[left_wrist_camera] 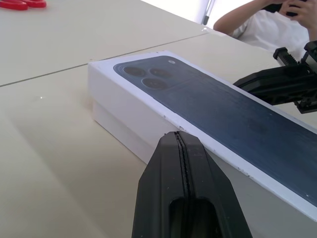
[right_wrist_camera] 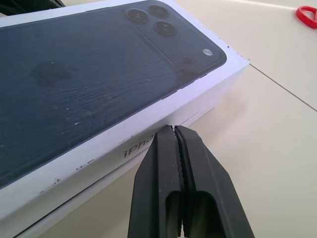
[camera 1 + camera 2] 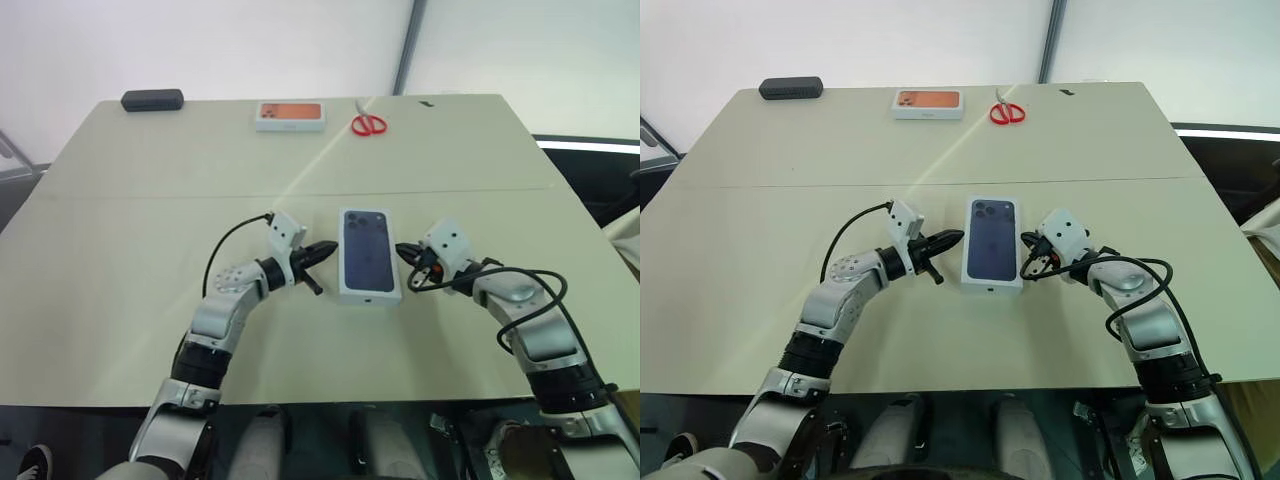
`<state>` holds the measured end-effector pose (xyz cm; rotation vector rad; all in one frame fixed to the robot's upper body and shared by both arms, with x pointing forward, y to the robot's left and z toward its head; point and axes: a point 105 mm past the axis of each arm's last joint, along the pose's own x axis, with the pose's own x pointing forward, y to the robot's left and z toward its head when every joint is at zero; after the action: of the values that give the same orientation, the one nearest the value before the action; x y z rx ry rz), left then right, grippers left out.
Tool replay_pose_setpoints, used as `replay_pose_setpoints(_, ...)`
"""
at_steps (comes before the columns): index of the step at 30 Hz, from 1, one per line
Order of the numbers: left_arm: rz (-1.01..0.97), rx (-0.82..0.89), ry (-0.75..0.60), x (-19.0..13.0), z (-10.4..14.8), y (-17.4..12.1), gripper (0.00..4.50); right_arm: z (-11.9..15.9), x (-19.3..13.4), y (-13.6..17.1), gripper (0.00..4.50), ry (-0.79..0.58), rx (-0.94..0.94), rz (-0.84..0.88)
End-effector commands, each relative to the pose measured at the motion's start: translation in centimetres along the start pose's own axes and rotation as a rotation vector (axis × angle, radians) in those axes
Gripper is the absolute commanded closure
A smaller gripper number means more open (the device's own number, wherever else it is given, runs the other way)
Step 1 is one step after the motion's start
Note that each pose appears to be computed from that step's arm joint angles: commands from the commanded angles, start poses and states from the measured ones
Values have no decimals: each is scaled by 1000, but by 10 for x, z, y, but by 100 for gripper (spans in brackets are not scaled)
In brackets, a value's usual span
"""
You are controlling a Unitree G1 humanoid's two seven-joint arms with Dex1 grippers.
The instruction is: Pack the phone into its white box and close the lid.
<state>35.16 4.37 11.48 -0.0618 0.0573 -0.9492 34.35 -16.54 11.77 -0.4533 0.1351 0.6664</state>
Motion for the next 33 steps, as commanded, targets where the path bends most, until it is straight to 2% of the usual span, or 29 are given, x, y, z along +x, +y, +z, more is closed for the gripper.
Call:
replay_pose_setpoints(1, -42, 26, -22, 5, 10, -8, 450, 7, -2, -3, 444, -34, -24, -18)
replay_pose_setpoints(11, -45, 9, -11, 1, 4, -13, 450, 7, -3, -1, 444, -31, -32, 0)
replay_pose_setpoints(20, -20, 34, 14, -6, 2, -2, 450, 4, -5, 6, 444, -23, -44, 29)
replay_pose_setpoints(25, -8, 35, 10, -11, 4, 2, 450, 4, -6, 0, 444, -14, -81, 10)
replay_pose_setpoints(28, 19, 26, -23, -14, 13, 10, 450, 13, -7, -15, 444, -43, -86, -50)
replay_pose_setpoints(31, 30, -14, -119, -5, 43, 13, 450, 22, -6, -31, 444, -84, -55, -95)
replay_pose_setpoints(33, 15, -7, -146, 3, 55, 10, 450, 26, -3, -30, 444, -100, -62, -79)
